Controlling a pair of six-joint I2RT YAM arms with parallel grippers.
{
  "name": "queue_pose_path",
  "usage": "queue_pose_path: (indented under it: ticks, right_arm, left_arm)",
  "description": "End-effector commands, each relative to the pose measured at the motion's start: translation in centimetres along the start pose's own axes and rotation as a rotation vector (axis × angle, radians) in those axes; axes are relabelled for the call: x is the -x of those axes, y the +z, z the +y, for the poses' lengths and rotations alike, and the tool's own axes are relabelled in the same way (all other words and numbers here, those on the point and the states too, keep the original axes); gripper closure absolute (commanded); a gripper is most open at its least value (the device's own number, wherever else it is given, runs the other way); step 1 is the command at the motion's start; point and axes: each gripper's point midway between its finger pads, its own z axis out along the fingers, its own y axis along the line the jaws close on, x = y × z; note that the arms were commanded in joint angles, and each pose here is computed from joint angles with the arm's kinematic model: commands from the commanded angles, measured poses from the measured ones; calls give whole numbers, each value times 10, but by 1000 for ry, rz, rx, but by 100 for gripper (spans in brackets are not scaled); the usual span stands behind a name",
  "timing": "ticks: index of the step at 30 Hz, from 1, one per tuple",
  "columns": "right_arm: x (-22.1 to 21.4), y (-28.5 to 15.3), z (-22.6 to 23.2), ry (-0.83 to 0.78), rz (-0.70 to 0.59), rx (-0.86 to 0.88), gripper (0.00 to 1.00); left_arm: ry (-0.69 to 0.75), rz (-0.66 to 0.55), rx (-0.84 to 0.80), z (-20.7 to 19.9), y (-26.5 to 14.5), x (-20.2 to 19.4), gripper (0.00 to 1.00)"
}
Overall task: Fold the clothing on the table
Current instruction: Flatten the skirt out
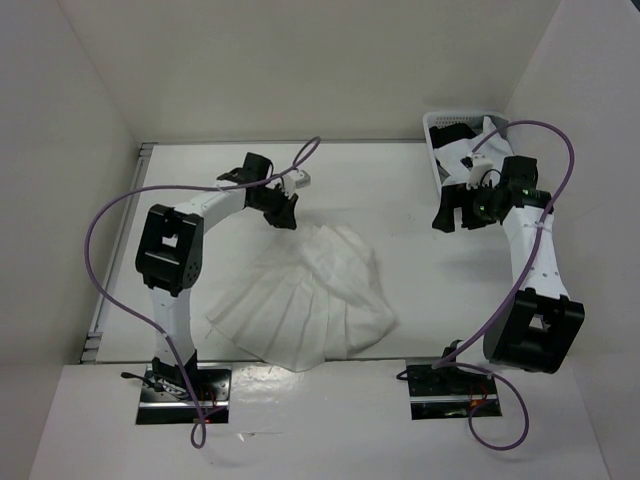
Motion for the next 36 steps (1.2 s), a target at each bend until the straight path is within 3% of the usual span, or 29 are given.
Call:
queue_pose_path:
  ticks: [1, 10, 17, 22, 23, 25, 26, 29, 32, 33, 36]
  right_arm:
    - [10, -9, 2, -19, -51, -9, 4]
    - [7, -13, 7, -26, -81, 3, 4]
    - [5, -15, 10, -18, -99, -2, 4]
    - [2, -15, 12, -25, -110, -6, 4]
    - [-1, -14, 12, -20, -103, -4, 4]
    - [1, -15, 10, -10, -115, -4, 4]
    - [1, -15, 10, -10, -115, -4, 4]
    - [3, -18, 12, -11, -131, 7, 4]
    - [2, -19, 17, -12, -138, 26, 4]
    - [2, -19, 17, -12, -138, 26, 4]
    - [-7, -16, 21, 1, -122, 43, 4]
  left_arm:
    - [49, -47, -23, 3, -10, 27, 90]
    - [161, -156, 92, 13, -80, 113, 88]
    - [273, -231, 150, -15, -116, 176, 81]
    - [423, -281, 85, -107, -116, 238, 81]
    - [496, -285, 31, -151, -107, 249, 81]
    - [523, -208, -34, -188, -87, 239, 81]
    - [641, -366, -49, -245, -128, 271, 81]
    - [694, -383, -70, -281, -142, 271, 81]
    - [641, -348, -76, -266, -136, 264, 81]
    - [592, -320, -46, -242, -137, 260, 81]
    - [515, -291, -204, -229, -141, 240, 76]
